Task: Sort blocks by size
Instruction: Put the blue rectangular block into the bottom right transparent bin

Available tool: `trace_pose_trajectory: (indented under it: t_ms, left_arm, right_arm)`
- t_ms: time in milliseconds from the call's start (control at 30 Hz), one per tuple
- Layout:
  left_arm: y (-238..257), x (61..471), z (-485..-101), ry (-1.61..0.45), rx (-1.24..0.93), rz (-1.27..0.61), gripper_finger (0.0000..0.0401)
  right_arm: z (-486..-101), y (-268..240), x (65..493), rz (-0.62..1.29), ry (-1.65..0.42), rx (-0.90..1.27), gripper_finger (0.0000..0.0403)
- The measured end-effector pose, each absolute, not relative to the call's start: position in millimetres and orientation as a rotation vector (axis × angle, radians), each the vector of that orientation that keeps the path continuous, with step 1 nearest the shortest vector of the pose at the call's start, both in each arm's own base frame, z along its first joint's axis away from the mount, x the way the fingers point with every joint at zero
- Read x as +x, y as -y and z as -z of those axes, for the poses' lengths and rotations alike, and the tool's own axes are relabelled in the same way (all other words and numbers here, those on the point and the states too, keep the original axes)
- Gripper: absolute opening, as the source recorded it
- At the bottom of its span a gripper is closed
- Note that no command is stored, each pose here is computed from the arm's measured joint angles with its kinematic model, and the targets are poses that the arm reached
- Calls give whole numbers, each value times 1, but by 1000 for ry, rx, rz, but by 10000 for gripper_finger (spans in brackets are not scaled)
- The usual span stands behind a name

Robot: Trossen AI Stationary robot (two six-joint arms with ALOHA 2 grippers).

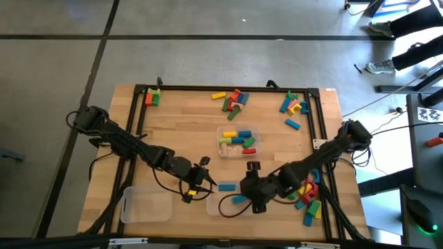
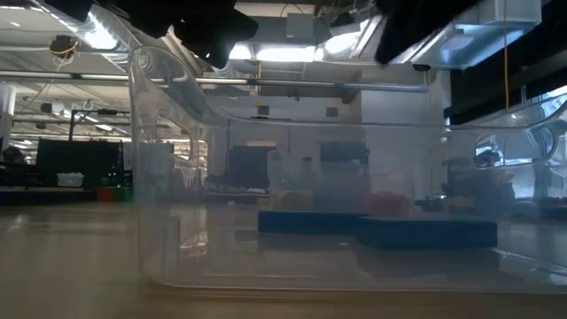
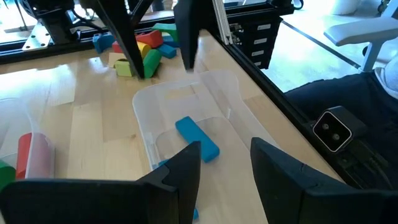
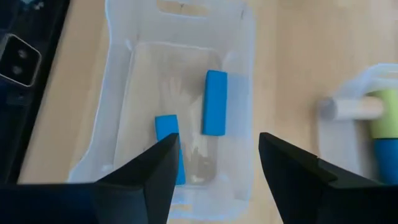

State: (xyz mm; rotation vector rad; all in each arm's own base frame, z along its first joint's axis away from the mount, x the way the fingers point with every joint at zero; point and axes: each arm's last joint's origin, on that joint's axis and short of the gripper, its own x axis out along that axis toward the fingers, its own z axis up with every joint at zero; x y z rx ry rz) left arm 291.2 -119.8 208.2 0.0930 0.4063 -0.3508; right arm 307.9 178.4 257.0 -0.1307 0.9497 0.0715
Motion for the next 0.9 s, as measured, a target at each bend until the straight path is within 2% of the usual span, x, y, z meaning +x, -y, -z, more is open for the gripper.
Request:
trace_pose_trajectory:
  t_ms: [433,900]
  left_arm:
    - [120,291,-208,-404,93,351,135]
    - [120,291,-208,-404,89,350,135]
  right_arm:
    - [-304,-133,266,173,-970,-100,223]
    - [-302,-49,255,532,-1252,-35,223]
